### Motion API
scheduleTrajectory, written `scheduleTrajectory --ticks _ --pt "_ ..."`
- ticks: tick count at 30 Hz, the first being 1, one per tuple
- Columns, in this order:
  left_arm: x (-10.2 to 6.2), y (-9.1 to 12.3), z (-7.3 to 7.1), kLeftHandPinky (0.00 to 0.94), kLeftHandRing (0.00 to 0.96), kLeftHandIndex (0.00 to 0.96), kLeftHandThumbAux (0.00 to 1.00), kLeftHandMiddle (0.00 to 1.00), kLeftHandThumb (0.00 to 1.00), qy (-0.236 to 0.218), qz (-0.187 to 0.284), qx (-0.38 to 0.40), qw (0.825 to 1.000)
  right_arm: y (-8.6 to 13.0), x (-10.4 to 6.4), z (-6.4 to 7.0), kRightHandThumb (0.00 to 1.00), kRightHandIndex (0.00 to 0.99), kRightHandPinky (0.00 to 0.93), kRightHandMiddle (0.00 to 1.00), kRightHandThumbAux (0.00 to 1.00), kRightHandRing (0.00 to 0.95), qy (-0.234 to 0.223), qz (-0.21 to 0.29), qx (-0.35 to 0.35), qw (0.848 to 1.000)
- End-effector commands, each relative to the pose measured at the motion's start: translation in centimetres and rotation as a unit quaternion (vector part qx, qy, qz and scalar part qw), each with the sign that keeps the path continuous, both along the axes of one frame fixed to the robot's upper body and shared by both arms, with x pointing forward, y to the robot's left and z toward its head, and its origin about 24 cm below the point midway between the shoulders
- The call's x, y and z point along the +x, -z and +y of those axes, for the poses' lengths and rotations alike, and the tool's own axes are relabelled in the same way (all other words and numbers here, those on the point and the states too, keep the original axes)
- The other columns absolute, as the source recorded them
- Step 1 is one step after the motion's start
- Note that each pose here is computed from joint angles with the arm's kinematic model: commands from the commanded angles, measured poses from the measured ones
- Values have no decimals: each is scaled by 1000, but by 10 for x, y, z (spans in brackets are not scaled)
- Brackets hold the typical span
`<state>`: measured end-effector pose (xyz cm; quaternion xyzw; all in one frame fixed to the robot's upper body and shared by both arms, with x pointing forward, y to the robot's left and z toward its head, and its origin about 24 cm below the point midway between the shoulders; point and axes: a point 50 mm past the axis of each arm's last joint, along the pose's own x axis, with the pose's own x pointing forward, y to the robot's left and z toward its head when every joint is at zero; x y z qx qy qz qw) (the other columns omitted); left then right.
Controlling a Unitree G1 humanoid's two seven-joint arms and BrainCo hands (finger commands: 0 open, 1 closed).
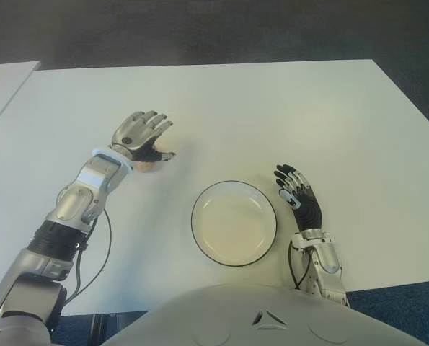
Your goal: Put the apples into the plate.
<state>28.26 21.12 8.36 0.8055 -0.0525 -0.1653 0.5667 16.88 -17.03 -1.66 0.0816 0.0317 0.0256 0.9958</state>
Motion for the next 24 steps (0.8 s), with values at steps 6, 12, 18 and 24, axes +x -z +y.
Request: scheduleTrajectory --ticks 6,12,18,24 --pt "8 11 10 0 0 0 213 0 243 2 13 46 999 19 -14 -6 227 176 199 203 638 178 9 58 -1 998" --pt "10 18 12 0 0 0 213 0 240 -2 28 52 998 19 -15 -9 216 175 175 210 643 179 10 63 -7 998" --pt "9 24 14 0 0 0 221 0 244 -7 50 56 997 20 -16 -11 216 162 191 218 653 185 10 67 -12 998" --pt "8 31 14 0 0 0 226 0 248 -10 69 60 996 22 -16 -12 226 150 191 224 664 192 12 72 -14 997"
